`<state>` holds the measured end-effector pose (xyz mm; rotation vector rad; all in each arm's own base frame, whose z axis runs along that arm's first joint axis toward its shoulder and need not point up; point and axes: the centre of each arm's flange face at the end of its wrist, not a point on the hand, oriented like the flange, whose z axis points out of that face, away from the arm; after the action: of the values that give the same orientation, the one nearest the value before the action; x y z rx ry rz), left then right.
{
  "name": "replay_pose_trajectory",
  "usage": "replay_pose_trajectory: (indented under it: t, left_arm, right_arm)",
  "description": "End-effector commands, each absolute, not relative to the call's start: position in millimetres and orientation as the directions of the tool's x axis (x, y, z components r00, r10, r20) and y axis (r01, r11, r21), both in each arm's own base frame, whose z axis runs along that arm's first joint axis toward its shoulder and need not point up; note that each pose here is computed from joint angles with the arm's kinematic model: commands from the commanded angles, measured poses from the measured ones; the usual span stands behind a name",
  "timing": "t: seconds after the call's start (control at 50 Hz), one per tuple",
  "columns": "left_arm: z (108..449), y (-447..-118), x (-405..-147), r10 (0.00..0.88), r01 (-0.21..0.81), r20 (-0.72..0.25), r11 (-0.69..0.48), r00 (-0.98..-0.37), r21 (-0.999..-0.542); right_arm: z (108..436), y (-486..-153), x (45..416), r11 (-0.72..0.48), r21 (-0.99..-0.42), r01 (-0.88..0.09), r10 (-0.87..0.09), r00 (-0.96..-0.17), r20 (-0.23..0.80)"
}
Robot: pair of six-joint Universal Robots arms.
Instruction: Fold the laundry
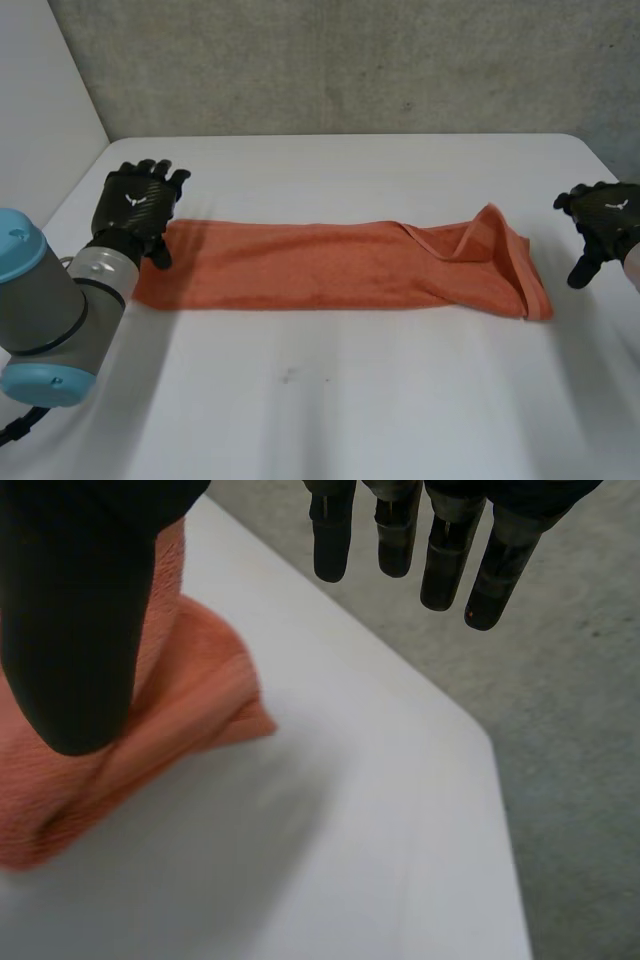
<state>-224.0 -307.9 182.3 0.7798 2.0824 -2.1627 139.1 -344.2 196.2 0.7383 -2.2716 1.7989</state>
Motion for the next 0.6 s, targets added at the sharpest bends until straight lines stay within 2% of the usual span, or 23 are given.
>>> replay_pose_trajectory:
  t: [0.02, 0.2, 0.3, 0.42, 0.52, 0.6]
  left_arm:
    - [180.4, -312.3, -223.8, 0.307, 0.358, -0.369, -0.094, -0.877, -0.929]
    - [176.9, -311.5, -220.8, 0.305, 0.360, -0.365, -0.078, -0.879, -0.930]
    - [174.7, -309.2, -221.2, 0.310, 0.360, -0.363, -0.070, -0.879, -0.930]
    - [175.1, -306.7, -222.8, 0.312, 0.348, -0.351, -0.066, -0.883, -0.935]
    - [177.6, -307.6, -221.7, 0.299, 0.326, -0.329, -0.061, -0.896, -0.943]
    - [179.9, -310.7, -221.1, 0.286, 0.313, -0.318, -0.064, -0.904, -0.947]
  right_arm:
    - [197.7, -368.1, 133.2, 0.105, -0.882, -0.460, -0.249, -0.870, 0.424]
    - [184.5, -359.7, 135.6, 0.182, -0.916, -0.358, -0.258, -0.916, 0.308]
    - [181.0, -337.2, 140.1, 0.239, -0.928, -0.285, -0.278, -0.936, 0.216]
    - [174.7, -322.1, 145.1, 0.257, -0.931, -0.258, -0.320, -0.932, 0.170]
    - [178.7, -326.3, 147.2, 0.217, -0.948, -0.233, -0.317, -0.935, 0.157]
    - [200.1, -331.6, 175.0, 0.102, -0.962, -0.253, -0.379, -0.904, 0.197]
